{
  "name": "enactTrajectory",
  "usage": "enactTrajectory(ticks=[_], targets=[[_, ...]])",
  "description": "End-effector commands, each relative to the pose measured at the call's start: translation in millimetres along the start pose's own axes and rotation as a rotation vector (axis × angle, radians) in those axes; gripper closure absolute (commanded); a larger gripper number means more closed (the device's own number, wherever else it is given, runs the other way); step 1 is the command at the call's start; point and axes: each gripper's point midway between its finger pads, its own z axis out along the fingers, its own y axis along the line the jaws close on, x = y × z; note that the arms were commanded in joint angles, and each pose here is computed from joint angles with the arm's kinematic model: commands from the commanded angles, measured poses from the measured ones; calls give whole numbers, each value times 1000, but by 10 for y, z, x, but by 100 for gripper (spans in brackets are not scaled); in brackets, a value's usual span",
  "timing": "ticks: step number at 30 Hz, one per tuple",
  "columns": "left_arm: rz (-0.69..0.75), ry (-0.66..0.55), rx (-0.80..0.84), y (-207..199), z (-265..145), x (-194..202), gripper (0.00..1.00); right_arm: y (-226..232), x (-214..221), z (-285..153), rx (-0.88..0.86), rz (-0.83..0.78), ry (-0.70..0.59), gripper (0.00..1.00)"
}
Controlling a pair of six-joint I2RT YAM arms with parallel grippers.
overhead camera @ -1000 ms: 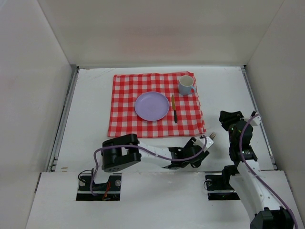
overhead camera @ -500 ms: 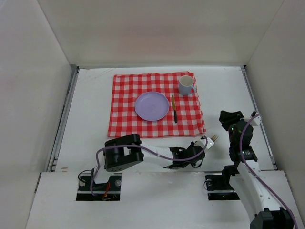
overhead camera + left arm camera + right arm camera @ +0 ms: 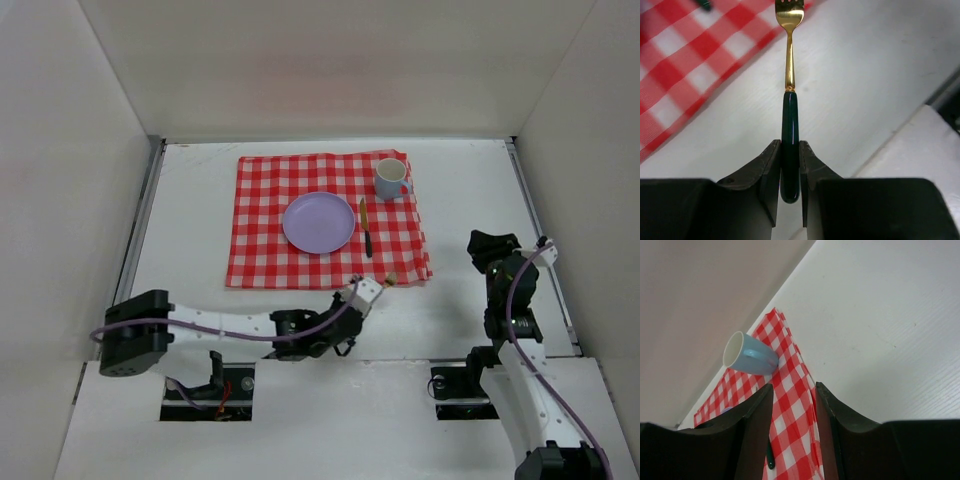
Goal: Set the dinner table for one person
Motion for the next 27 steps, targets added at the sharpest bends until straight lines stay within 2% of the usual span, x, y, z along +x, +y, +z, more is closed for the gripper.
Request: enactTrajectory(ticks=[1, 7, 12, 17, 22, 27], targets=[[-138, -20, -185, 699, -133, 1, 97, 57, 36, 27, -24, 10, 12, 55], [-344, -120, -497, 2084, -260, -364, 98, 113, 180, 72, -35, -9, 55, 55], [-453, -97, -698, 2820, -341, -304, 98, 119, 309, 125, -35, -17, 100, 55], [-449, -47, -804, 3051, -220, -205, 99, 128, 396, 145, -37, -28, 124, 55], [-419, -31, -831, 3140, -136, -298, 99, 186, 432, 138, -56, -32, 140, 55], [-352, 48, -879, 3254, 15, -168, 99, 246, 362, 88, -82, -23, 119, 55]])
